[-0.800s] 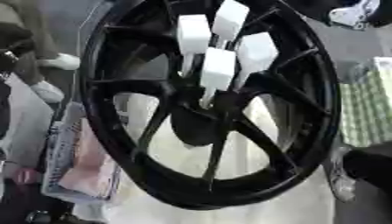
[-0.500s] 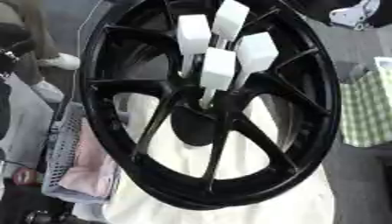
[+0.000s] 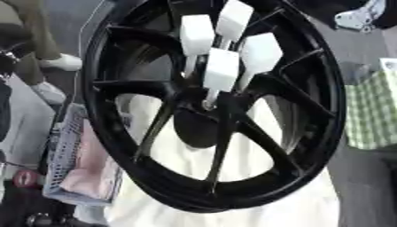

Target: Pull the pin out of the wheel hub.

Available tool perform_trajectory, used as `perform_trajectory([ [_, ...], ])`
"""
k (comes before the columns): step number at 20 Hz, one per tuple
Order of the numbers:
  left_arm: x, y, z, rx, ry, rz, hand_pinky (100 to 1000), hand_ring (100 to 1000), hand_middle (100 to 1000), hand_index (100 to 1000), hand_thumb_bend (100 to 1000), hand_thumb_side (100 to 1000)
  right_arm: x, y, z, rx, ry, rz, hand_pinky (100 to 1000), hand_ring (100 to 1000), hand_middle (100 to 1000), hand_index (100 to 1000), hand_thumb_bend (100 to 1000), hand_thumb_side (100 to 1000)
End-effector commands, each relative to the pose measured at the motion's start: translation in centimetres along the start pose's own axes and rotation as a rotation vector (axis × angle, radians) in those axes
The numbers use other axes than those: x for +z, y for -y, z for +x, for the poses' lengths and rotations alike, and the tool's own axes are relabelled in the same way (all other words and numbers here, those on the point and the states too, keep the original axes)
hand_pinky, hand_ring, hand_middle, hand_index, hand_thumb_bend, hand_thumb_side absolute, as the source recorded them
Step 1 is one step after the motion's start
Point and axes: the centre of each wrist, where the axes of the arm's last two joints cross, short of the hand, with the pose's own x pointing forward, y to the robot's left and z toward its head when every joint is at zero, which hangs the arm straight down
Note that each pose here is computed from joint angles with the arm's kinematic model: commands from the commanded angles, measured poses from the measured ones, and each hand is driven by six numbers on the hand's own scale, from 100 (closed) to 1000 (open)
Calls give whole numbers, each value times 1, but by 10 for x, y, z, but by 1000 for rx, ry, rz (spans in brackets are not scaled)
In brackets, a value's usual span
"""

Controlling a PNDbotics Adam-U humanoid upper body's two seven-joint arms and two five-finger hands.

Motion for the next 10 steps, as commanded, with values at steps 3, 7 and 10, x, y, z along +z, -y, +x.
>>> perform_trajectory([
  [3,-4,3,7,7,34,-23,808,744,625,807,100,729,1,-2,4,-51,-36,101,812,903,865,907,117,321],
  [7,-5,3,7,8,33,-27,808,744,625,806,100,729,-4,-4,6,-67,-28,117,807,902,860,909,109,324],
  [10,-5,3,7,9,33,-29,808,745,625,805,100,728,-7,-6,8,-77,-26,131,805,901,860,912,112,326],
])
